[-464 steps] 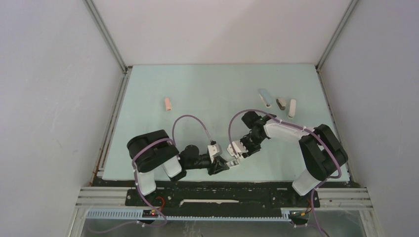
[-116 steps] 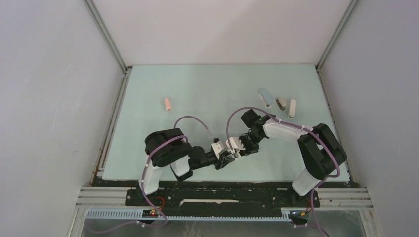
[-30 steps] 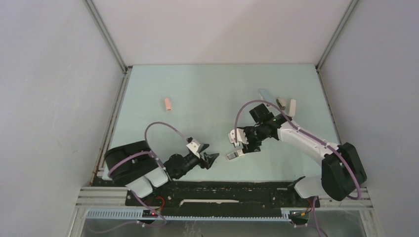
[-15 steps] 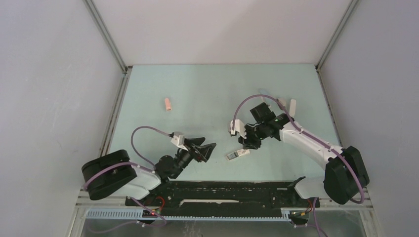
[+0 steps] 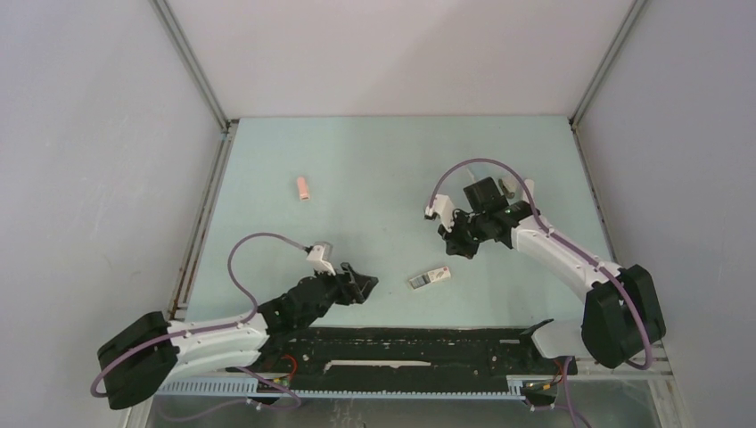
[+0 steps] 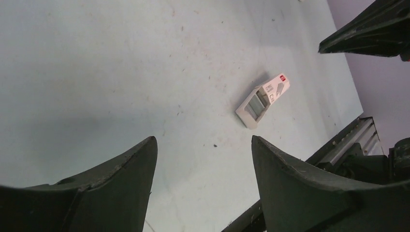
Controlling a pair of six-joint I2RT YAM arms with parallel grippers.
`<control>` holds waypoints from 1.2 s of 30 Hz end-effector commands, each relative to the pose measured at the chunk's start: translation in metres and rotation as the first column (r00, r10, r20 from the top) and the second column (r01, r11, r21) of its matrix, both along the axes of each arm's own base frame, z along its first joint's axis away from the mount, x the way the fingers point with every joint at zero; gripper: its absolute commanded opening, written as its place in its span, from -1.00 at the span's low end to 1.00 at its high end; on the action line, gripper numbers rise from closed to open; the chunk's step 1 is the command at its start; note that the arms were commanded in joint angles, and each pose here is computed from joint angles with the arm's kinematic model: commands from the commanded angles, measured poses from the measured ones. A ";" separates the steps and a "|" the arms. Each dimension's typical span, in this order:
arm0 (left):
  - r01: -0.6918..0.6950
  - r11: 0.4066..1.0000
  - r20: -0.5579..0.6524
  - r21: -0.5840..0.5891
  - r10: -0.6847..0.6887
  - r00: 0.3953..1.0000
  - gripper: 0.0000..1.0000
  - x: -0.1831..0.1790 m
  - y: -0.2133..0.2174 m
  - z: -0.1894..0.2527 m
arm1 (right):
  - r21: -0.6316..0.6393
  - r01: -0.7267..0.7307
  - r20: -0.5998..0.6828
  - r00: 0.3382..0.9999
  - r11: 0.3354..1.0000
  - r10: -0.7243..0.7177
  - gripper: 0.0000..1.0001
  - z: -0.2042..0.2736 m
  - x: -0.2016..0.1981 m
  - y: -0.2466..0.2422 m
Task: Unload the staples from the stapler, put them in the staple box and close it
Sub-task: Close the staple box at the center of the board.
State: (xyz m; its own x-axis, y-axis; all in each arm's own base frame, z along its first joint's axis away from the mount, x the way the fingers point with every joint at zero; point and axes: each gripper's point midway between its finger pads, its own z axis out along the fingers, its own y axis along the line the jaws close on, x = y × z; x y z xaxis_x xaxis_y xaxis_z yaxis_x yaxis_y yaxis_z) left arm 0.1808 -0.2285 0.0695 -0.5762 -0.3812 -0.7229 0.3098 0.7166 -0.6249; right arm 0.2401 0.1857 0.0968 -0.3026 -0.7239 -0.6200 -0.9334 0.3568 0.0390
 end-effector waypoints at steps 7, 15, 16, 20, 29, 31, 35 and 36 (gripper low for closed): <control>0.029 0.997 -0.146 -0.065 -0.038 0.989 0.47 -0.011 -0.015 -0.002 | -0.041 0.186 -0.027 0.982 0.982 -0.187 -1.00 -0.006 0.024 -0.012; 0.052 0.996 -0.219 -0.071 -0.067 0.973 0.31 -0.008 -0.038 -0.014 | -0.129 0.238 -0.071 0.966 0.963 -0.248 -1.00 -0.029 0.027 -0.024; 0.057 0.996 -0.225 -0.067 -0.071 0.972 0.31 -0.008 -0.041 -0.016 | -0.136 0.237 -0.080 0.965 0.962 -0.249 -1.00 -0.032 0.025 -0.024; 0.090 0.992 -0.248 -0.086 -0.108 0.963 0.28 -0.006 -0.060 -0.014 | -0.171 0.200 -0.130 0.966 0.965 -0.223 -1.00 -0.043 0.017 -0.020; 0.120 0.986 -0.351 -0.118 -0.155 0.924 0.14 -0.017 -0.084 -0.021 | -0.200 0.153 -0.226 0.954 0.968 -0.197 -1.00 -0.056 0.001 -0.017; 0.119 0.986 -0.379 -0.114 -0.154 0.912 0.10 -0.019 -0.089 -0.024 | -0.208 0.136 -0.241 0.953 0.969 -0.186 -1.00 -0.059 -0.003 -0.014; 0.100 0.990 -0.417 -0.094 -0.131 0.900 0.03 -0.017 -0.095 -0.031 | -0.227 0.105 -0.260 0.952 0.968 -0.164 -1.00 -0.066 -0.010 -0.008; 0.093 0.992 -0.423 -0.085 -0.121 0.898 0.02 -0.016 -0.095 -0.033 | -0.230 0.103 -0.262 0.951 0.968 -0.164 -1.00 -0.067 -0.011 -0.007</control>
State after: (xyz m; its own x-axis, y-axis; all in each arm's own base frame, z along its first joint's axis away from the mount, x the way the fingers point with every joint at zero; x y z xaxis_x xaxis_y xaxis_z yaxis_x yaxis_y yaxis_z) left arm 0.1595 -0.3096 0.0303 -0.8567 -0.3128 -0.4102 0.1161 0.6579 -0.7441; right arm 0.2303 0.1665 0.0250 -0.5530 -0.7632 -0.3343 -0.8325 0.5226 0.1841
